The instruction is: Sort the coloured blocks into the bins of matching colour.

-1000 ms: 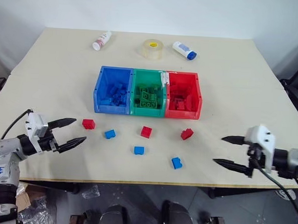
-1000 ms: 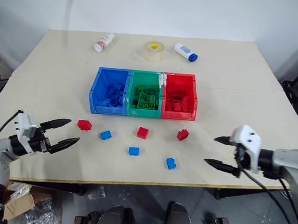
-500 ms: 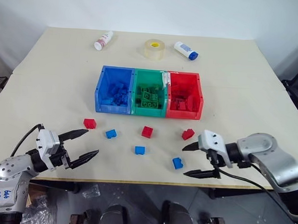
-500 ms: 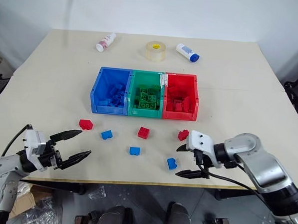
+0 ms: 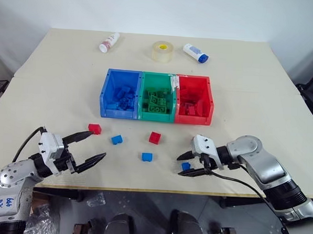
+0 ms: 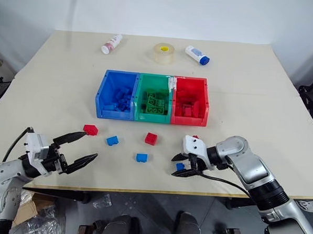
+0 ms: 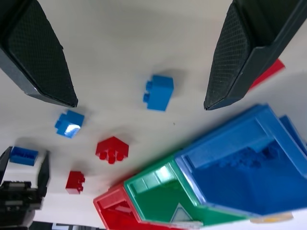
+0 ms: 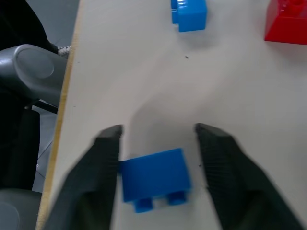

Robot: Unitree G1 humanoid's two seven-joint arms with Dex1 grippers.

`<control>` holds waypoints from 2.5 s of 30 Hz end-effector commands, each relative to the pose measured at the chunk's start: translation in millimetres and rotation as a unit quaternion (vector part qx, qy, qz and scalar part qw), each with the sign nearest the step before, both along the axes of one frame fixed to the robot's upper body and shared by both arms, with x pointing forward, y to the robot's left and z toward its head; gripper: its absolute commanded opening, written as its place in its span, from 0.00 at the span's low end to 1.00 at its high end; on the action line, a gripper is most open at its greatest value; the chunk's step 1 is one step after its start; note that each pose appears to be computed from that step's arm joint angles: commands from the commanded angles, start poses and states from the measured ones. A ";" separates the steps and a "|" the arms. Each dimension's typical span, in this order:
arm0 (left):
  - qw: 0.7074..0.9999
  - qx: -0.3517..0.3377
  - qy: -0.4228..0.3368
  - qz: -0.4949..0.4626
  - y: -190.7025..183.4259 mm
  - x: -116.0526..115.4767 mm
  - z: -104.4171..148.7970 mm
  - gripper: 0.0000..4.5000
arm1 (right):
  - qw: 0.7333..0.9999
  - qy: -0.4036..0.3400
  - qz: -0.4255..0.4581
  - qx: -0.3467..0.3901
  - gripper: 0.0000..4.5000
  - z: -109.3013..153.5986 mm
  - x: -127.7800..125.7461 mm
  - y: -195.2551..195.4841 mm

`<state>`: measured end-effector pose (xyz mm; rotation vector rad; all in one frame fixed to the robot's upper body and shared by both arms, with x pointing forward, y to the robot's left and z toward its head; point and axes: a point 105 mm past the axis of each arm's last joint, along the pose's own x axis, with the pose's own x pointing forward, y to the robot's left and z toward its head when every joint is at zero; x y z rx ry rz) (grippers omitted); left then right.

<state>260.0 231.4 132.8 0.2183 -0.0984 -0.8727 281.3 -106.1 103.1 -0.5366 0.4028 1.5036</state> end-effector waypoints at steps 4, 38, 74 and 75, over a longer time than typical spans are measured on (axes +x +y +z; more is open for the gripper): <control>1.000 -0.007 -0.010 -0.012 -5.3 7.8 1.9 1.00 | 0.999 -0.019 -0.019 0.020 0.31 6.2 2.1 0.5; 0.998 -0.025 -0.031 -0.051 -36.5 27.2 3.0 1.00 | 0.918 -0.202 -0.135 0.313 0.31 162.2 117.5 195.4; 0.997 -0.009 -0.005 -0.079 -17.0 43.9 -6.6 1.00 | 0.953 -0.132 -0.257 0.092 0.99 64.4 -12.6 -100.9; 0.997 -0.009 -0.003 -0.081 -17.5 44.4 -6.6 1.00 | 0.951 -0.128 -0.270 0.084 0.99 62.3 -18.3 -107.2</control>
